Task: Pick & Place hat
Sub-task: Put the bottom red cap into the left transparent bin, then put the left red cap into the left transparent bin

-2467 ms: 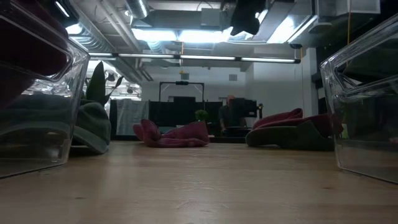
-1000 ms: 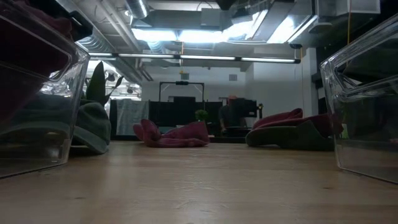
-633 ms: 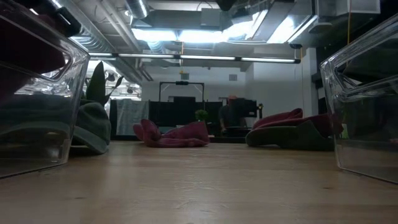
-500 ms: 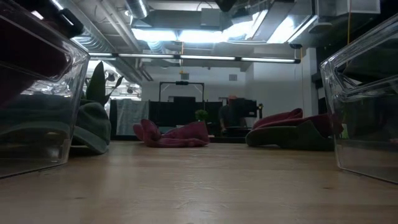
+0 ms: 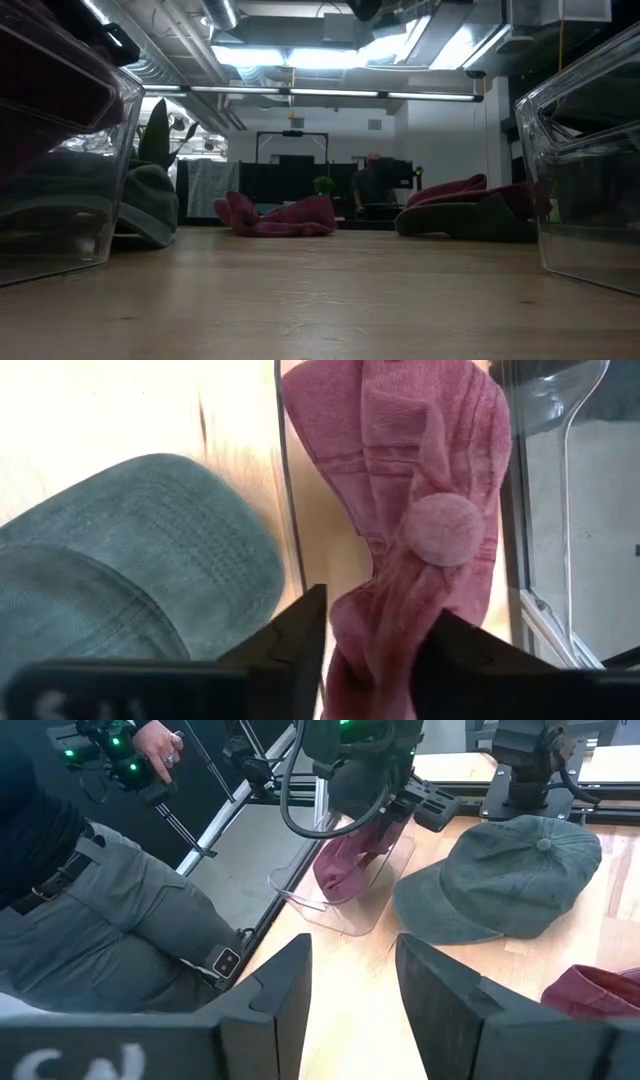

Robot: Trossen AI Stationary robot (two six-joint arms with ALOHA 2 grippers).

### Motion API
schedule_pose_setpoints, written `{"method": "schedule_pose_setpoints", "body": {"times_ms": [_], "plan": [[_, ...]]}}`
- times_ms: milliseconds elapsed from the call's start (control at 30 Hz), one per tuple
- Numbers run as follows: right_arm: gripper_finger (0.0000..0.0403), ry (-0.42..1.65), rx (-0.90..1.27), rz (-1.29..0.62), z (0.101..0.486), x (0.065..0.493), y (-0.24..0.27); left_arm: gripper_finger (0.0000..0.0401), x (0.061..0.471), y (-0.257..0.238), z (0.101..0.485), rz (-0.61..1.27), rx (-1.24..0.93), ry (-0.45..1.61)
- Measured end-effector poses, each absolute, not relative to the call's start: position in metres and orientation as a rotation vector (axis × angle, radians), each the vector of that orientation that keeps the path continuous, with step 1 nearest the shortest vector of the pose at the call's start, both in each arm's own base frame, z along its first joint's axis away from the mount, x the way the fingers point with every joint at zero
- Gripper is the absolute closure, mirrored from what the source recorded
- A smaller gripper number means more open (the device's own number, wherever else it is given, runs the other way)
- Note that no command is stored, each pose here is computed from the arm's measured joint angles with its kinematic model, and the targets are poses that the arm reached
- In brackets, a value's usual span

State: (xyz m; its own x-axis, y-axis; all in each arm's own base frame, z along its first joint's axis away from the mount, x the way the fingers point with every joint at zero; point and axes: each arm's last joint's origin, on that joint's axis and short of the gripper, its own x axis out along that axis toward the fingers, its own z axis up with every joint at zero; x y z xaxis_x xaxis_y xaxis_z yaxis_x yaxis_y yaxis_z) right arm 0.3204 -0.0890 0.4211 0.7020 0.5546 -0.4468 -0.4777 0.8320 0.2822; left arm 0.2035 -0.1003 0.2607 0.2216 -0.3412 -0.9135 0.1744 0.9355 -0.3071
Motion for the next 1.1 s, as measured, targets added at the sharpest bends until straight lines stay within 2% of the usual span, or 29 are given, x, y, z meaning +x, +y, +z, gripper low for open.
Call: {"method": "schedule_pose_setpoints", "body": {"times_ms": [167,300,600,1100], "plan": [[0.0256,0.555,0.156,0.577,0.42,0.32,-0.089,0.0237,0.203,-0.101,0.261,-0.399,-0.176,1.313],[0.0256,0.588,0.147,0.534,0.418,0.319,-0.089,0.0222,0.203,-0.102,0.261,-0.38,-0.226,1.327],[0.0256,0.6,0.118,0.516,0.417,0.319,-0.09,0.0222,0.202,-0.101,0.262,-0.37,-0.224,1.318],[0.0256,0.603,0.116,0.51,0.417,0.319,-0.09,0.0219,0.192,-0.071,0.287,-0.225,-0.274,1.153]]}}
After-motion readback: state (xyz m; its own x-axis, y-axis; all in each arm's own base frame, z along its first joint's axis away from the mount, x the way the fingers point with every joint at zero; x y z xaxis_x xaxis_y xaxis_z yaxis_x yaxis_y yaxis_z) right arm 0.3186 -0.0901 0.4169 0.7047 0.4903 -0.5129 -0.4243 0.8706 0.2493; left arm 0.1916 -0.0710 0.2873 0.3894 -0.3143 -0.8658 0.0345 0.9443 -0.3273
